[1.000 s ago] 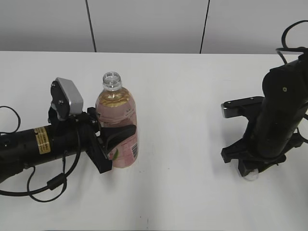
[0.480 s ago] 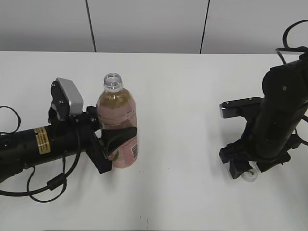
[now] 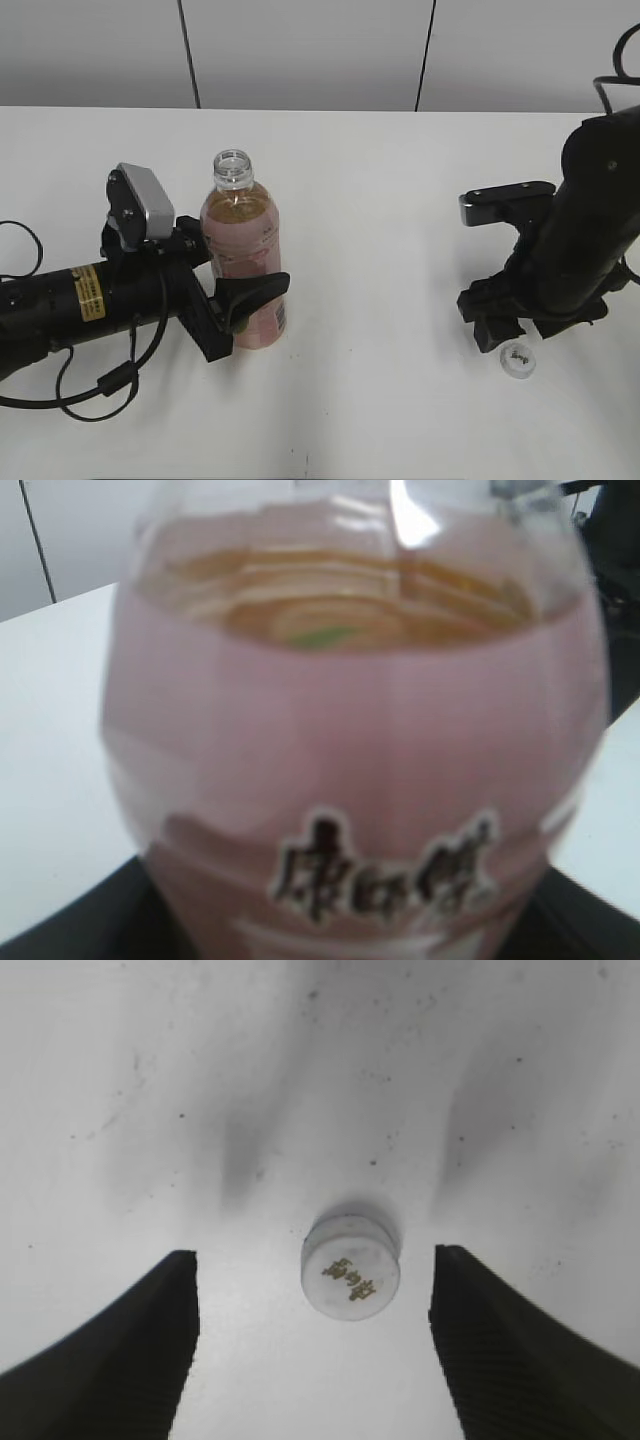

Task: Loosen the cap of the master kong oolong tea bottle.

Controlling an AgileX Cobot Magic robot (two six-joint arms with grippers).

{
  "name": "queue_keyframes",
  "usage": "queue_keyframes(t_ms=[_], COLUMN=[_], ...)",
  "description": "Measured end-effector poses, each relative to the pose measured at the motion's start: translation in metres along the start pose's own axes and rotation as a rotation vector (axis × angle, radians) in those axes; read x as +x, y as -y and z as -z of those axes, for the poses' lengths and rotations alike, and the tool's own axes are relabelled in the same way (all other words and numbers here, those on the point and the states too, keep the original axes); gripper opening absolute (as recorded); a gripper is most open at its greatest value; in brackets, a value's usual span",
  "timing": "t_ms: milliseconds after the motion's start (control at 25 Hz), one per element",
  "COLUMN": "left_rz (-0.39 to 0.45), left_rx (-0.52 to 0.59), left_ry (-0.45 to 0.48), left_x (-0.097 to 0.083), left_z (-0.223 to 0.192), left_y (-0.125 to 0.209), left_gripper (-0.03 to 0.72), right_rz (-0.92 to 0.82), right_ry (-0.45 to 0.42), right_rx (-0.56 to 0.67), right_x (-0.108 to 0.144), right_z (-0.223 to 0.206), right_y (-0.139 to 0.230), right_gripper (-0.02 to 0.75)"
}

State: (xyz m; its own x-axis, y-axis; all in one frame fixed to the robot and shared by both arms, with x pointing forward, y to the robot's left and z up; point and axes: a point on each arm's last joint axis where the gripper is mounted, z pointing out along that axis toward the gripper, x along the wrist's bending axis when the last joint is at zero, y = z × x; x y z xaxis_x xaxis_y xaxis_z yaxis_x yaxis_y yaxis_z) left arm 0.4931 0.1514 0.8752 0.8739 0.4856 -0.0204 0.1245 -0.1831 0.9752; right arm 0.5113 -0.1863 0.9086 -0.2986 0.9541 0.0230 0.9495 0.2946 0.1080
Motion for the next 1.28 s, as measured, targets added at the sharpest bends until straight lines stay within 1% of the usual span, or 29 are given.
queue_keyframes(t_ms=[120,280,960,1280], left_rz=[0.007,0.046,0.113,0.088], left_rx=[0.006,0.034,0.072,0.072], left_ry=[-0.003,-0.028,-0.103,-0.106], left_x=[-0.001,-0.006,-0.026,-0.039], left_z=[0.001,0.008,0.041,0.057], left_y=[0.002,0.008,0.008,0.002], left_gripper=[0.490,0.510,0.512,0.512], right_rz=[0.000,0.001,0.013,0.015], right_ry=[-0.002,-0.003,-0.005,-0.004], right_rx=[-0.018,-0.034,-0.059,-0.048], right_x=[0.000,0.000,0.000,0.000], right_z=[0.006,0.011,0.026,0.027], right_y=[0.000,0.000,0.002,0.003], right_gripper=[0.548,0.551,0.553,0.553])
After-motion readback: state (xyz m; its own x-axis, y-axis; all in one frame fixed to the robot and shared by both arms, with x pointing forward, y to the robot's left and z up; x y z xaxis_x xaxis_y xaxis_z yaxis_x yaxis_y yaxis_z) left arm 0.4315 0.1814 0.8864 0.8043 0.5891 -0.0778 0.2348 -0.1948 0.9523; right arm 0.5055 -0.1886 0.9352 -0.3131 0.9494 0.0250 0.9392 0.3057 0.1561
